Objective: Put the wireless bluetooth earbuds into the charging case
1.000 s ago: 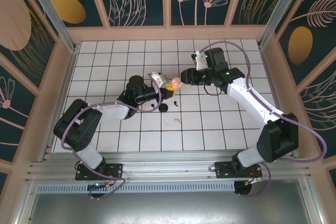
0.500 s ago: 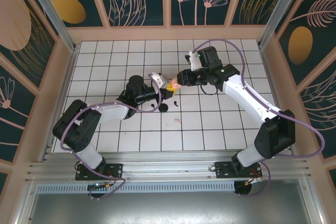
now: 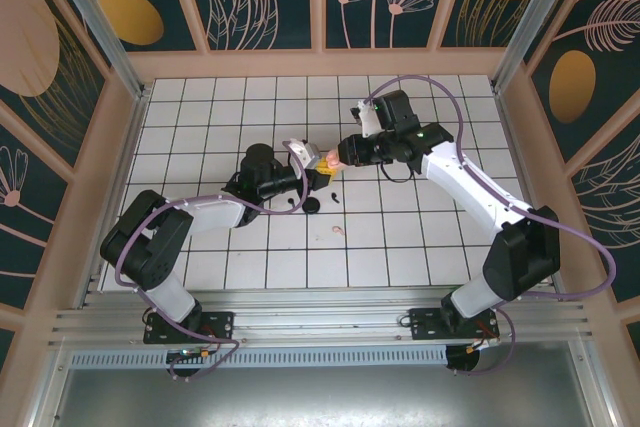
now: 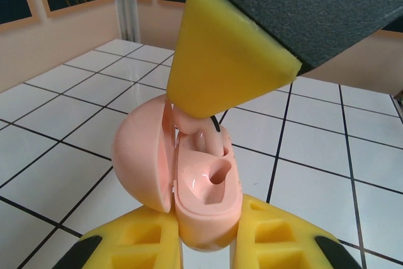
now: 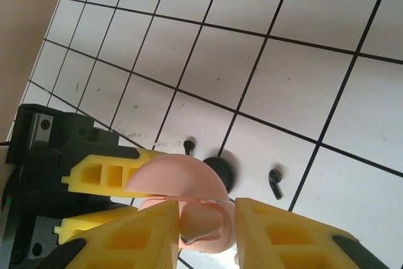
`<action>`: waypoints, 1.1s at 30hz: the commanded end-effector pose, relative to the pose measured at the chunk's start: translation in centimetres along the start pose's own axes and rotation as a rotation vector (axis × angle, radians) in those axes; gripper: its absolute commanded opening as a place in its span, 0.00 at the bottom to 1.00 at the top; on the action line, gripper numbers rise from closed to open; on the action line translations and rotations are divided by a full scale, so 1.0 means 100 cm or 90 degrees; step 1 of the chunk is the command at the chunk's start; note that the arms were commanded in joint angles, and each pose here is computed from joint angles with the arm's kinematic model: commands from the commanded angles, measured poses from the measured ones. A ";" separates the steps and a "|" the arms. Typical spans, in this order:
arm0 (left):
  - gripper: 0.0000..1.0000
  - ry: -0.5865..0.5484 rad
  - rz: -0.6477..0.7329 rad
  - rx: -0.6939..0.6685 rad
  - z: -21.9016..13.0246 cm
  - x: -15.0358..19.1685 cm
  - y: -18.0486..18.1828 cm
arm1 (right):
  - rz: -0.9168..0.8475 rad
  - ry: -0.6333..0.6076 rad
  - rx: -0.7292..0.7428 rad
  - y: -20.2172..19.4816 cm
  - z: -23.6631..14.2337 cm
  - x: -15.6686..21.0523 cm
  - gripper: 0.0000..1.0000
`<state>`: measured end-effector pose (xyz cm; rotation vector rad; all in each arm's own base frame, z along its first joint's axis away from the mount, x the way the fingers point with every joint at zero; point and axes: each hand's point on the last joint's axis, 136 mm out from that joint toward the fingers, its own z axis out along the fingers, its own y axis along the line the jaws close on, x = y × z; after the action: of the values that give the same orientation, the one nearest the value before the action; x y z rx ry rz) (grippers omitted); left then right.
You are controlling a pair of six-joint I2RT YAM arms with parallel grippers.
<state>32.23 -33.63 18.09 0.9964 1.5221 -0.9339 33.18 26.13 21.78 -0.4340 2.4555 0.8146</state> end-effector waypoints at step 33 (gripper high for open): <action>0.12 -0.010 0.052 -0.002 -0.002 -0.021 -0.003 | 0.183 0.011 -0.004 0.011 -0.014 0.001 0.35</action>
<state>32.12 -33.53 17.89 1.0224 1.5352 -0.9105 32.22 26.12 21.07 -0.0813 2.6068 0.9285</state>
